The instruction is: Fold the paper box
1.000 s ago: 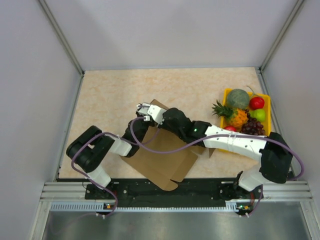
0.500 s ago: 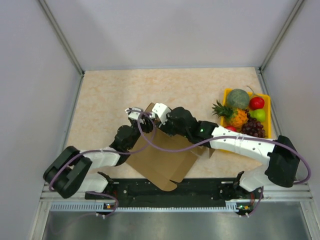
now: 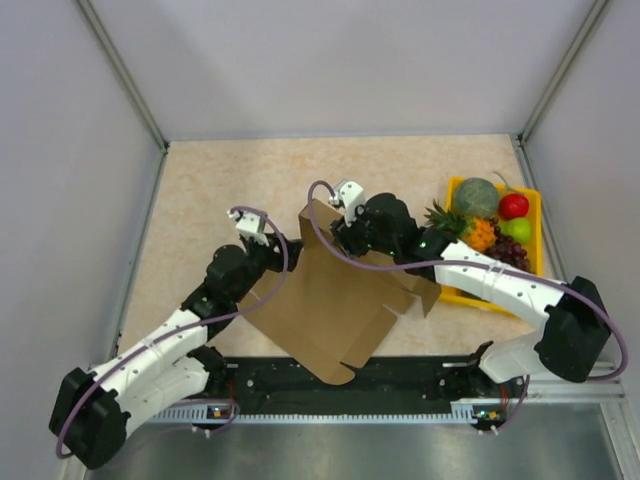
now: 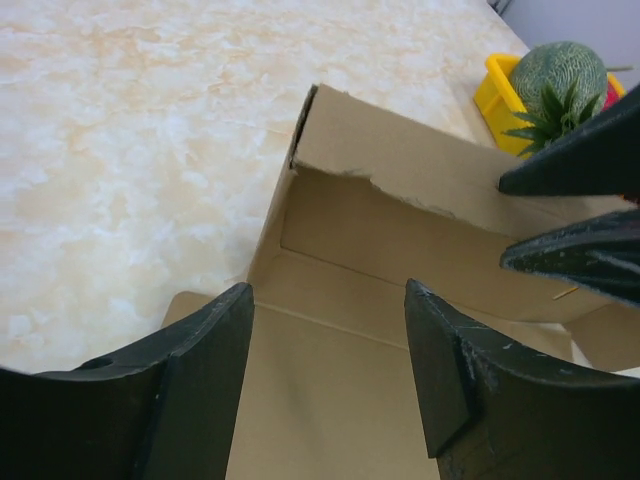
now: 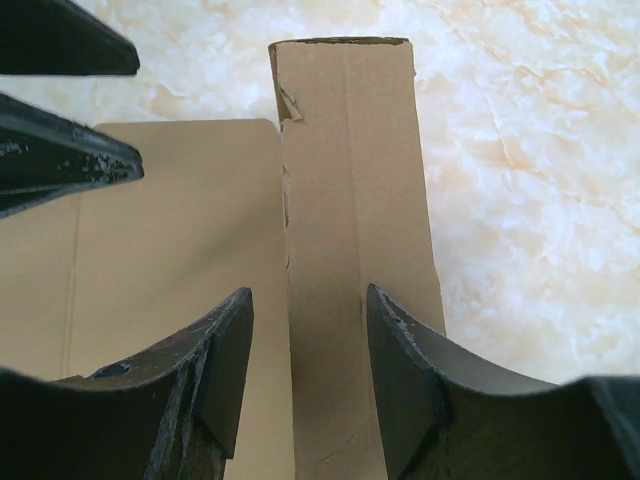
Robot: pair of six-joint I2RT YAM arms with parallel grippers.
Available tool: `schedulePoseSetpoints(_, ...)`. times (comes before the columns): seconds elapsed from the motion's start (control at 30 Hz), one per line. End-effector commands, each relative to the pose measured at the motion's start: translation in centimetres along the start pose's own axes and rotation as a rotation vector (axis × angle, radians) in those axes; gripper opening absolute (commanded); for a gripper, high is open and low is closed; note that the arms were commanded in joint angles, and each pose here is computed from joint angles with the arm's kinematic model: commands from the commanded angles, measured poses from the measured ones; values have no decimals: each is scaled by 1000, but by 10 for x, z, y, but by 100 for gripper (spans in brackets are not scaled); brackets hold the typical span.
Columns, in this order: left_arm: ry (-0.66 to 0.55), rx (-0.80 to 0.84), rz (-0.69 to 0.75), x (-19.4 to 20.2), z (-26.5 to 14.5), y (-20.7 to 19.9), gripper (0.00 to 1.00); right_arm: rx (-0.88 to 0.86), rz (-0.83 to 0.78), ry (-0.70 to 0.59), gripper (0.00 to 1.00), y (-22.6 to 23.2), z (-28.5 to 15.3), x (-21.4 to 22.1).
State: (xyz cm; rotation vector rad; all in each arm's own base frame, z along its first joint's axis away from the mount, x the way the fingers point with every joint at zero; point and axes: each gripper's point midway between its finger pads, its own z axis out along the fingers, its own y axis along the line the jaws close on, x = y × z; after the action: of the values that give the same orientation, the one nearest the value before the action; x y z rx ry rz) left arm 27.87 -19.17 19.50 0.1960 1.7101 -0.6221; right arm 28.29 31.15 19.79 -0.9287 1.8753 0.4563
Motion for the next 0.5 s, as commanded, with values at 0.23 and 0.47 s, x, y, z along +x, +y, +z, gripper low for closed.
schedulePoseSetpoints(0.23,17,-13,-140,-79,50,9,68,-15,308,-21,50,-6,-31,-24)
schedulePoseSetpoints(0.47,106,127,-116,-64,87,-9,65,-2,418,-52,51,-19,-41,-40)
